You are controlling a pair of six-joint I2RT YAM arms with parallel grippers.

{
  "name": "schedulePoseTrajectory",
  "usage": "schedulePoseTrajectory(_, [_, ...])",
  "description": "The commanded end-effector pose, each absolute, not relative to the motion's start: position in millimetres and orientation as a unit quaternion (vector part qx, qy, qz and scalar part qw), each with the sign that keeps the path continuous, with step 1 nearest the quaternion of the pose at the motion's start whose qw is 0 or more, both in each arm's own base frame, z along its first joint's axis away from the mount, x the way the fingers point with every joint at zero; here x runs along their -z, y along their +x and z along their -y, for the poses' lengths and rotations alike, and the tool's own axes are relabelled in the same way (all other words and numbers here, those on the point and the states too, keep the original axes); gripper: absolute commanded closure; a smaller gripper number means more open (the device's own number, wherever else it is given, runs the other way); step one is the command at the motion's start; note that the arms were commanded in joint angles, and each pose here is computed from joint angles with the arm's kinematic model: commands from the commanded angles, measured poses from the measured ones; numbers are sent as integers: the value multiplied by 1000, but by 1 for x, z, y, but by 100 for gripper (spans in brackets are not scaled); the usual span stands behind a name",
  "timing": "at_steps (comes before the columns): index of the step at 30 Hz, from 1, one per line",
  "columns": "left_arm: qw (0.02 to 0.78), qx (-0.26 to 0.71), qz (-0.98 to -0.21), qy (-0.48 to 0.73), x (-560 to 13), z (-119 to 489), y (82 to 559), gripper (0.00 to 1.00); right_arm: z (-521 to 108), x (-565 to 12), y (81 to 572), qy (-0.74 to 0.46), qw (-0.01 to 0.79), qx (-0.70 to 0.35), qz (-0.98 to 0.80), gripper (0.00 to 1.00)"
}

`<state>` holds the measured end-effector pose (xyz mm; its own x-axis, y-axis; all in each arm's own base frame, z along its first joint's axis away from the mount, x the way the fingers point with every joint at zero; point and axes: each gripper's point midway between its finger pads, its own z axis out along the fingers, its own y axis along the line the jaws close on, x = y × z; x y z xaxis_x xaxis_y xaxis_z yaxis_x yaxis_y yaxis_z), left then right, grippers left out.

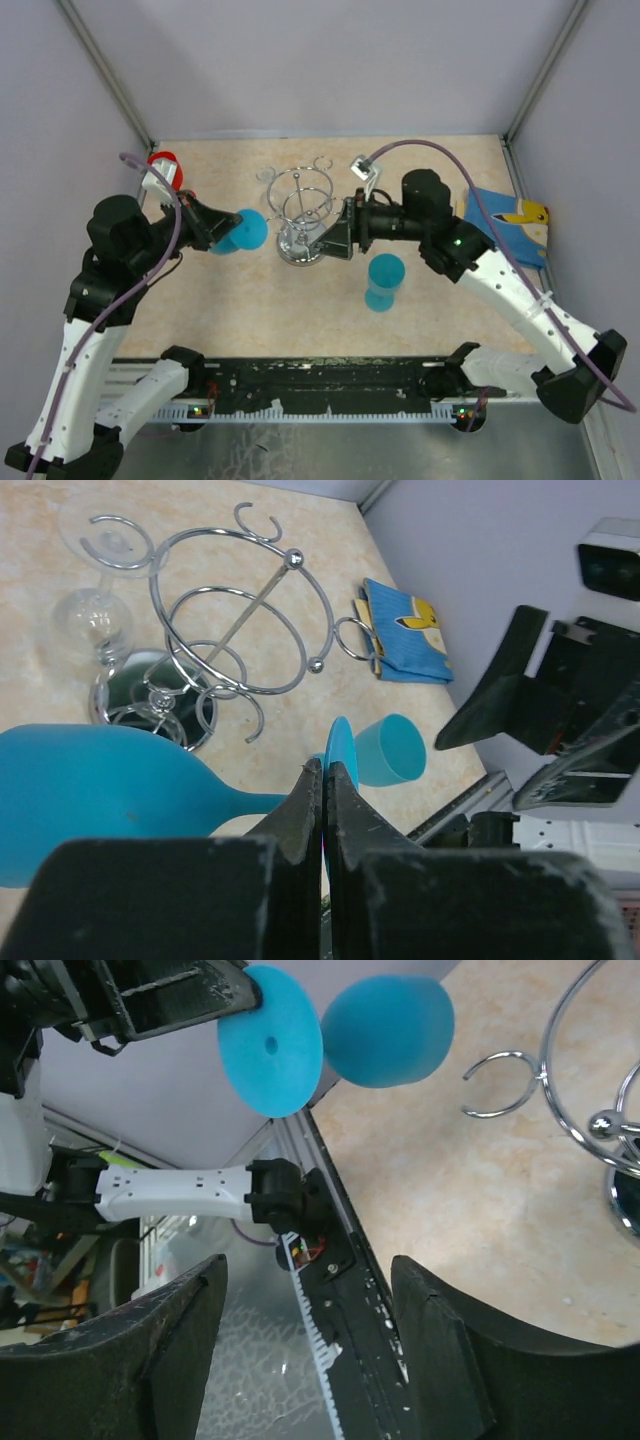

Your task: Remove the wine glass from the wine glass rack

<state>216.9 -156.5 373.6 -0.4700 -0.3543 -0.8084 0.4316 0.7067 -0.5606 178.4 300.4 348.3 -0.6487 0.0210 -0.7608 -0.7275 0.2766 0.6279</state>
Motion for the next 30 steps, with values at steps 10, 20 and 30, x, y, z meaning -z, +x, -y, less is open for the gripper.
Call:
schedulePoseTrajectory(10, [490, 476, -727, 68, -402, 183, 193, 100, -369, -374, 171, -314, 352, -609, -638, 36])
schedulePoseTrajectory(20, [483, 476, -731, 74, -396, 183, 189, 100, -381, -397, 160, -325, 349, -650, -591, 40])
schedulePoseTrajectory(30, [476, 484, -729, 82, -393, 186, 186, 100, -403, -392, 151, -342, 316, -663, -587, 52])
